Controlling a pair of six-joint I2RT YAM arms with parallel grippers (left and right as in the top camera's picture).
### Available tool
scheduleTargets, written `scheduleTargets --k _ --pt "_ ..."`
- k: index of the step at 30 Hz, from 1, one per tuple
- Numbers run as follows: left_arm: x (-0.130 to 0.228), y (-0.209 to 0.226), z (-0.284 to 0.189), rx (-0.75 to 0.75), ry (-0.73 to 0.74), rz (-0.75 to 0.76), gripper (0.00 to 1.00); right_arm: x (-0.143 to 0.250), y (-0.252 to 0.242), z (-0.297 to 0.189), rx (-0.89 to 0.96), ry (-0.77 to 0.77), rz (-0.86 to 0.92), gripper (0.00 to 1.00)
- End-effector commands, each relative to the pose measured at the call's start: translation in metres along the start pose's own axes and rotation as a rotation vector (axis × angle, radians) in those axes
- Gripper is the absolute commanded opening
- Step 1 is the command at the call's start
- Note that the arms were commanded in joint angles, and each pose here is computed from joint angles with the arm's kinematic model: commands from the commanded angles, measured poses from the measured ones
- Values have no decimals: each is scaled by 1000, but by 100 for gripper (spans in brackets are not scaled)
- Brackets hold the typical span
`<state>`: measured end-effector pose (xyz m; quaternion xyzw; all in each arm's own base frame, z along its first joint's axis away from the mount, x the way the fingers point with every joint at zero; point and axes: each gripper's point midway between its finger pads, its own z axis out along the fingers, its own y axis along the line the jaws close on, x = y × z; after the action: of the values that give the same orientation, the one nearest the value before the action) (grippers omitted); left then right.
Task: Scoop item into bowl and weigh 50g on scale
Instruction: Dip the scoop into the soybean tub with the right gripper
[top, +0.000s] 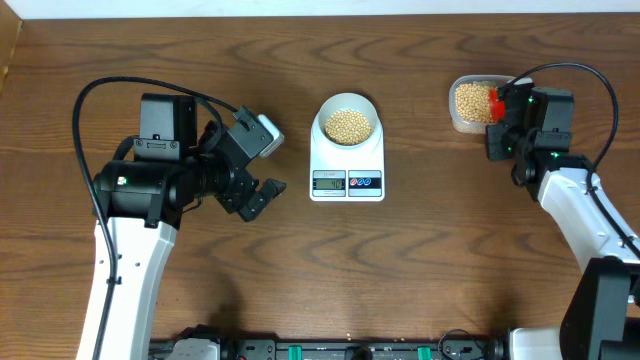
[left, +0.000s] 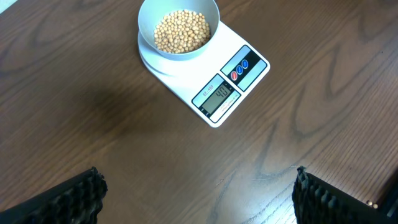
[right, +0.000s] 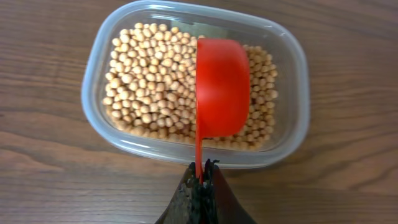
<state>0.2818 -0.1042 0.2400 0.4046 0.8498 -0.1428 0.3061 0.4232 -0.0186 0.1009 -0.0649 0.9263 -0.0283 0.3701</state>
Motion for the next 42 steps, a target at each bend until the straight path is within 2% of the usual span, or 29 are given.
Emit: scheduleTargets --k 1,7,12,16,20,35,42 --pt "-6 -1 -6 -2 -25 16 98 4 12 7 -68 12 42 1" --pt "-6 -1 -6 -2 -25 16 98 6 17 15 -92 16 63 1" --pt "-6 -1 -6 -2 -25 16 98 2 42 11 -243 2 143 1" --pt "-6 -1 -6 -2 -25 16 98 0 48 9 -288 7 219 1" --pt "-6 -1 -6 -2 -25 16 98 2 32 9 -273 16 354 1" --pt "-6 -1 -6 -2 -25 16 98 14 -6 -1 -516 49 778 1" --pt "-6 -1 -6 -2 -25 16 98 15 -10 0 -630 31 814 1"
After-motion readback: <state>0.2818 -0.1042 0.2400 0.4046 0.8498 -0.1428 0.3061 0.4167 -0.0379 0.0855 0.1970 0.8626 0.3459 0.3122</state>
